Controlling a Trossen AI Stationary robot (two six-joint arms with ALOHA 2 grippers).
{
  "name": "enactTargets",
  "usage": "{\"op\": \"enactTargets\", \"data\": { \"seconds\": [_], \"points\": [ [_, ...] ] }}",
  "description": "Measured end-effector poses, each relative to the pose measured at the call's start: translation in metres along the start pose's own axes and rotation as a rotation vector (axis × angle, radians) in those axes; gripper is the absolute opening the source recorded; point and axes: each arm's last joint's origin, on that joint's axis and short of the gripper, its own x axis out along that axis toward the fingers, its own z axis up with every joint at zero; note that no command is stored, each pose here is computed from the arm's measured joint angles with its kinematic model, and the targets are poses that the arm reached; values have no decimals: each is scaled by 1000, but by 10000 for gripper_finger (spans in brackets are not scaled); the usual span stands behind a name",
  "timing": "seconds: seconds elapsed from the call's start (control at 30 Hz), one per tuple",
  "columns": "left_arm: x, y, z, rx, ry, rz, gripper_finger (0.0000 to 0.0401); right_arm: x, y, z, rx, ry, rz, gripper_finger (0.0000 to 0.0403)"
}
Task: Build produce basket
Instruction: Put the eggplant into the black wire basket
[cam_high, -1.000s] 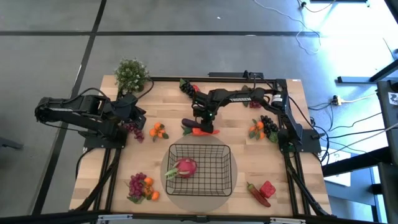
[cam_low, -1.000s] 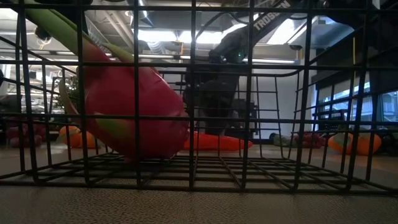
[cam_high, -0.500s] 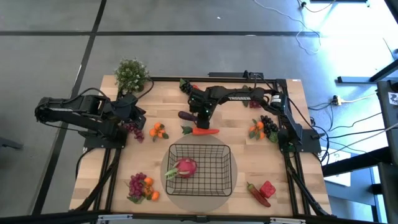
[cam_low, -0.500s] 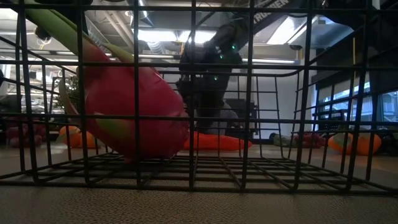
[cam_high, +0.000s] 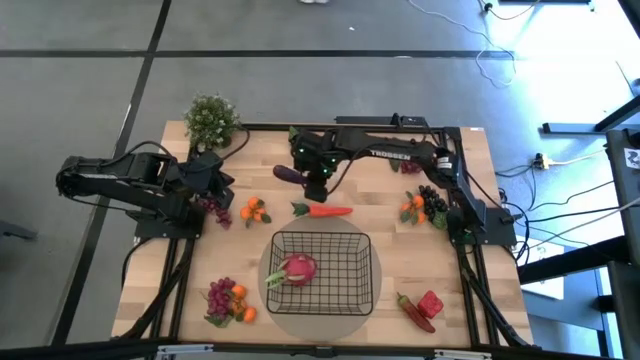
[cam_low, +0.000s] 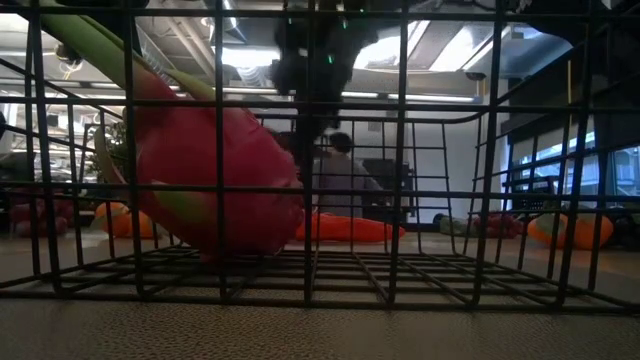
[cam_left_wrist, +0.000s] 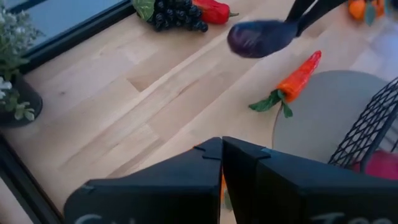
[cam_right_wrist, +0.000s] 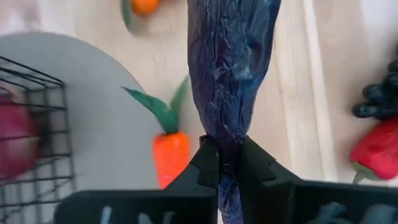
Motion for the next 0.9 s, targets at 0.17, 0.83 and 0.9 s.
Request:
{"op": "enactTargets", "data": {
  "seconds": [0.17, 0.83, 0.9],
  "points": [
    [0, 0, 0, 69, 0, -1, 0, -30, 33, 13, 32, -49, -35, 10],
    [-4, -2, -2, 333, 53, -158, 0, -67, 189, -17, 424, -106, -125, 8],
    [-5, -3, -1, 345, 58, -182, 0, -66, 206, -24, 470, -129, -141, 8]
  ]
}}
